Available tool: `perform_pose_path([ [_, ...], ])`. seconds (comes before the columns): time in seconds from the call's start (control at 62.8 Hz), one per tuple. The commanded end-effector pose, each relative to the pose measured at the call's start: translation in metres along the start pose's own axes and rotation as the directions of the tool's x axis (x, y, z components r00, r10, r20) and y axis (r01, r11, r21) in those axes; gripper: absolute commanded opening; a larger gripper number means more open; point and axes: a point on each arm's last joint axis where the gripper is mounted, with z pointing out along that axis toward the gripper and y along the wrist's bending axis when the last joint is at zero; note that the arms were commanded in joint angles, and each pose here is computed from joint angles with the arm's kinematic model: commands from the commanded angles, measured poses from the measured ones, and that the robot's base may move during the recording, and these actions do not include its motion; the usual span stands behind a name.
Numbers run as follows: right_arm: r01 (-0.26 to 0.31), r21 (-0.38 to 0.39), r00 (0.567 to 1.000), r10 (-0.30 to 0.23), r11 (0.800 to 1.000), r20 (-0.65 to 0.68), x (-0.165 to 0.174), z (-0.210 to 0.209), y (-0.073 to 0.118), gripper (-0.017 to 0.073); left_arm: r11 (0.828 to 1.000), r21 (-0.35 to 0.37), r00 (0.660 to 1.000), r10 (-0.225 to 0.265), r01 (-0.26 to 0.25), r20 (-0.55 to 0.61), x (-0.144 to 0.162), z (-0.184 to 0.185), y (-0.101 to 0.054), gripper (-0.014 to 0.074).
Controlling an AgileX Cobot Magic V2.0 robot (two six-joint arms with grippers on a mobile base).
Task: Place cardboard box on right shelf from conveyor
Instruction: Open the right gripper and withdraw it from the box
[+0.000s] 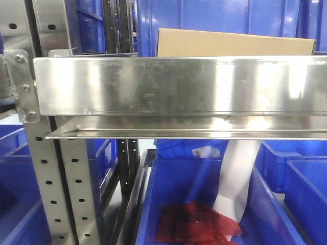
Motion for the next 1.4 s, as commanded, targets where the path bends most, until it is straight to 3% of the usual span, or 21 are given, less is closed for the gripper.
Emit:
perform_pose_path([
  [0.0, 0.001, 0.048, 0.991, -0.008, 0.999, 0.135, -0.007, -0.005, -0.003, 0.0036, 1.000, 0.000, 0.994, -0.011, 0.011, 0.104, -0.010, -0.001, 0.000, -0.0119],
  [0.303, -0.006, 0.098, 0.985, -0.011, 0.995, 0.173, 0.027, -0.009, -0.009, 0.0036, 1.000, 0.000, 0.994, -0.011, 0.011, 0.104, -0.010, -0.001, 0.000, -0.0119],
  [1.386, -0.006, 0.097, 0.987, -0.010, 0.995, 0.160, 0.028, -0.008, -0.009, 0.0036, 1.000, 0.000, 0.994, -0.011, 0.011, 0.104, -0.010, -0.001, 0.000, -0.0119],
])
